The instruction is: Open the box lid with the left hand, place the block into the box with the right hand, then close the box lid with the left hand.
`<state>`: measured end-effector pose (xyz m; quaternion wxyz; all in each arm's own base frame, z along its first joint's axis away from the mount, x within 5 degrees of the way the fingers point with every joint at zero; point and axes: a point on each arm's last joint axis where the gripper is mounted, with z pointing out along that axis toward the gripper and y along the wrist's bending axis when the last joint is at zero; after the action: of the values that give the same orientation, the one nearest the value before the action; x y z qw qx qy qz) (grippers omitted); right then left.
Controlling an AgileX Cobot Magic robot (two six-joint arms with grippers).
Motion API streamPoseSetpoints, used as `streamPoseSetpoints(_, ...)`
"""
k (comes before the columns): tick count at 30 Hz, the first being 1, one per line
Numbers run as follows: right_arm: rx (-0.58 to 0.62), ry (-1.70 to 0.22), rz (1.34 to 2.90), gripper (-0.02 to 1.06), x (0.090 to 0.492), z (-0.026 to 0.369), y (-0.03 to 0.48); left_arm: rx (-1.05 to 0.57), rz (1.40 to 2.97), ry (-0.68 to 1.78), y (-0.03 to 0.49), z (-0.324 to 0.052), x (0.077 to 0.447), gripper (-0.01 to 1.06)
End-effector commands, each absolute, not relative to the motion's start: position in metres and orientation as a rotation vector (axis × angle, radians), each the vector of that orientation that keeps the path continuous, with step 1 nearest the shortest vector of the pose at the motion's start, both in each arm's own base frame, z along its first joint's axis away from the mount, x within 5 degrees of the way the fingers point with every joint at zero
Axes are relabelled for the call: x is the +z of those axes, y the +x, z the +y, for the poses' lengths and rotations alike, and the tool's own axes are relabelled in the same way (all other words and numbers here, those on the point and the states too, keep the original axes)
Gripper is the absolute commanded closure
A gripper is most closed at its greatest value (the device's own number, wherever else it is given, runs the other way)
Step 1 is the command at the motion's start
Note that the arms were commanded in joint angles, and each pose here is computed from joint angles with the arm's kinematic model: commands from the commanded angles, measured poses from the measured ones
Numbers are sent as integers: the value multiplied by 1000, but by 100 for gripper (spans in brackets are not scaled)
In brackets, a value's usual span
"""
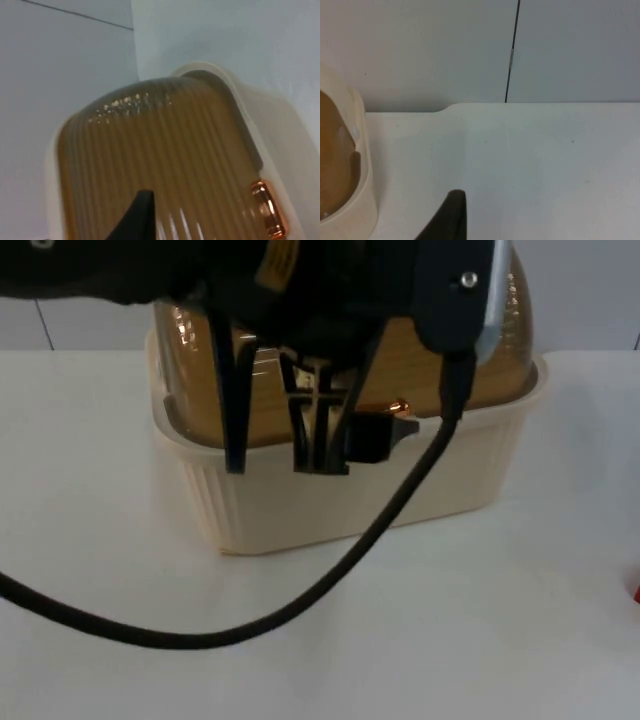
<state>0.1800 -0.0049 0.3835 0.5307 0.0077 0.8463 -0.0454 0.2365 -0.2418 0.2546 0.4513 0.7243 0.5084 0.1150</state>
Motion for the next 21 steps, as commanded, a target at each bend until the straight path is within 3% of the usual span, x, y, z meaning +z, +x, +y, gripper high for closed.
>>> streamPoseSetpoints(1,-115,5,1994,-1,387,-4,180,248,1290,1795,236,-245,243,1)
streamPoseSetpoints(14,-114,5,1992,-1,387,-4,180,251,1470,1790,239,-251,214,1)
streamPoseSetpoints(18,-110,11,1992,-1,387,-4,180,458,1695,1564,240,-243,213,1)
streamPoseSetpoints(21,-102,17,1989,-1,387,-4,180,576,1651,1499,240,-247,214,1)
